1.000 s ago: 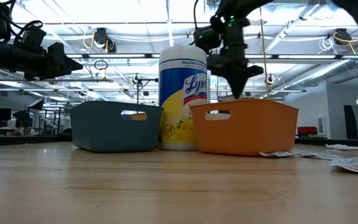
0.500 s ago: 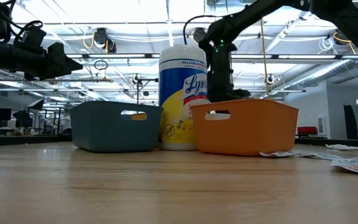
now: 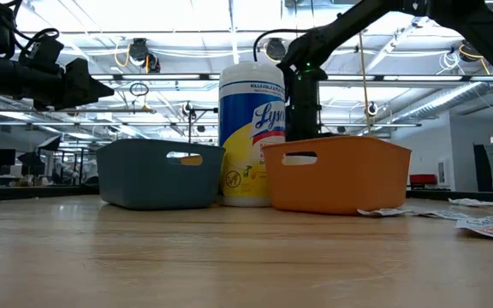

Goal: Pick & Place First Aid Supplies
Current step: Put the green bandage into the white bin

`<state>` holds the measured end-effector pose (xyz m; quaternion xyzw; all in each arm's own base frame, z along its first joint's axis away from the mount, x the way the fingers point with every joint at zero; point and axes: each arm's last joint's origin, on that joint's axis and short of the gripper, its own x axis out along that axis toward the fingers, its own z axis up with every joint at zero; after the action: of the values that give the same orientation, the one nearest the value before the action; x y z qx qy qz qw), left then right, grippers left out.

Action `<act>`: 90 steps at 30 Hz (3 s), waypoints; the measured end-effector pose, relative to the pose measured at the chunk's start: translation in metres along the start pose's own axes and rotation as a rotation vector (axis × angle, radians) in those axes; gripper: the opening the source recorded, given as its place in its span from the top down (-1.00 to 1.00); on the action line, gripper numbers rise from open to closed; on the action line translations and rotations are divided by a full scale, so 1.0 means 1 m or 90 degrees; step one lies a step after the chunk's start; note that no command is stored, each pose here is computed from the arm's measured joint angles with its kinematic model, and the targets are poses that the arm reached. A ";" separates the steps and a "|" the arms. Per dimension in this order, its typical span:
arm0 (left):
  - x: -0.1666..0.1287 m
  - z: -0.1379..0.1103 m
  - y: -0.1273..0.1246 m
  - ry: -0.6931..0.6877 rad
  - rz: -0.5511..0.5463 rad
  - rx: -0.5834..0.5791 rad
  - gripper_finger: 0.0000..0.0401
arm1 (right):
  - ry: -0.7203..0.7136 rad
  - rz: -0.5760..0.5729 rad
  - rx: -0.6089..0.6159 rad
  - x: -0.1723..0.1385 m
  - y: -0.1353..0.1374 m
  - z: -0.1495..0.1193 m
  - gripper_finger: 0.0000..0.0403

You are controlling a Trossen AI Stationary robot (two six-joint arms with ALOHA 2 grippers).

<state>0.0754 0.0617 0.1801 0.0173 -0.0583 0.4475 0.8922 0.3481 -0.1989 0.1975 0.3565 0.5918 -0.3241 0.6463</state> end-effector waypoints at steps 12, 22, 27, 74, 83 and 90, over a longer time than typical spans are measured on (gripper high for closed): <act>0.000 0.000 0.000 0.000 0.000 0.000 -0.54 | -0.026 0.000 0.129 -0.024 -0.012 -0.002 -0.12; 0.000 0.000 0.000 0.000 0.000 0.000 -0.54 | -0.056 0.003 0.303 -0.047 -0.021 -0.007 -0.06; 0.000 0.000 0.000 0.000 0.000 0.000 -0.54 | -0.054 -0.020 0.345 -0.056 -0.030 -0.022 -0.05; 0.000 0.000 0.000 0.000 0.000 0.000 -0.54 | 0.080 -0.146 0.502 0.031 -0.134 -0.210 -0.05; 0.000 0.000 0.000 0.000 0.000 0.000 -0.54 | 0.094 -0.090 0.506 0.039 -0.129 -0.201 0.23; 0.000 0.000 0.000 0.000 0.000 0.000 -0.54 | 0.096 -0.067 0.507 0.040 -0.127 -0.198 0.79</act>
<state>0.0754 0.0617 0.1801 0.0173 -0.0583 0.4475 0.8922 0.1390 -0.0993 0.1387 0.5706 0.4834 -0.5335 0.3950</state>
